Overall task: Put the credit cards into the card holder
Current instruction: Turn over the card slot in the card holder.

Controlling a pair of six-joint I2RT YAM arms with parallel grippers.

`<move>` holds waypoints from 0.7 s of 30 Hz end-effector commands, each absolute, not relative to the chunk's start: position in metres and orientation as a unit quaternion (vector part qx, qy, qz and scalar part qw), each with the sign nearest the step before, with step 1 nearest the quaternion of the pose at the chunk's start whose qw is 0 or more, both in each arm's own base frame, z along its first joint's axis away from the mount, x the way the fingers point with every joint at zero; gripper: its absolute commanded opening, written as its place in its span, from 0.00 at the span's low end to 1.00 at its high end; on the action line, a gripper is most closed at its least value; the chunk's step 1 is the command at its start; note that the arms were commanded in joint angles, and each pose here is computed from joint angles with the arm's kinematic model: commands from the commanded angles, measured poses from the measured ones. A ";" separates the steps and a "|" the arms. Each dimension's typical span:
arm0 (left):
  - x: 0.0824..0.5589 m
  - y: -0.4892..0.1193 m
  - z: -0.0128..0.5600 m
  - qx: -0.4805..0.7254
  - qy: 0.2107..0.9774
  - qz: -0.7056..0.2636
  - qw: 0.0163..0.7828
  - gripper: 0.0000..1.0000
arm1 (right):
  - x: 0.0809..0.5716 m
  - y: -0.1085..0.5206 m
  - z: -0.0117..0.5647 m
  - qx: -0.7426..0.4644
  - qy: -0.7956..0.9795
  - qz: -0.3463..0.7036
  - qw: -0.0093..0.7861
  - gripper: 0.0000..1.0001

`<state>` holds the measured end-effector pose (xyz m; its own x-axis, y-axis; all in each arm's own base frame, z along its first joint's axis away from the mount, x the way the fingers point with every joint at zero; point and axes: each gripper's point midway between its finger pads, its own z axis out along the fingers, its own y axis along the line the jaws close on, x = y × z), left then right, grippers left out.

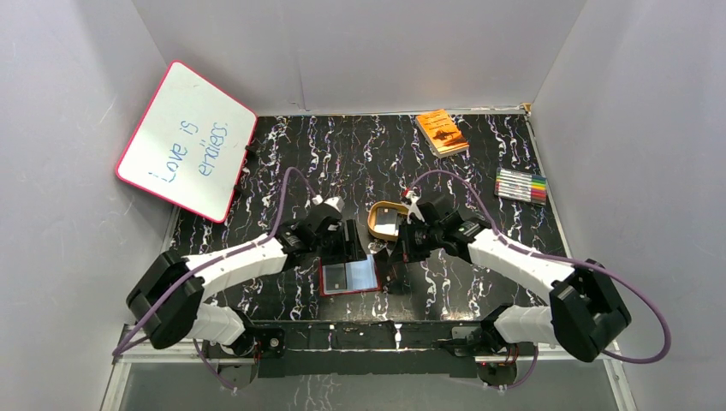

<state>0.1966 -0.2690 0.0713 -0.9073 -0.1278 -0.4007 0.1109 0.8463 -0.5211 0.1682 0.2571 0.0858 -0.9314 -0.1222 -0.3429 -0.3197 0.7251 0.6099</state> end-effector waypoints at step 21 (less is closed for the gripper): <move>0.195 -0.263 0.019 0.011 0.966 -0.182 0.185 0.31 | 0.141 0.256 0.085 -0.114 0.903 0.399 0.114 0.00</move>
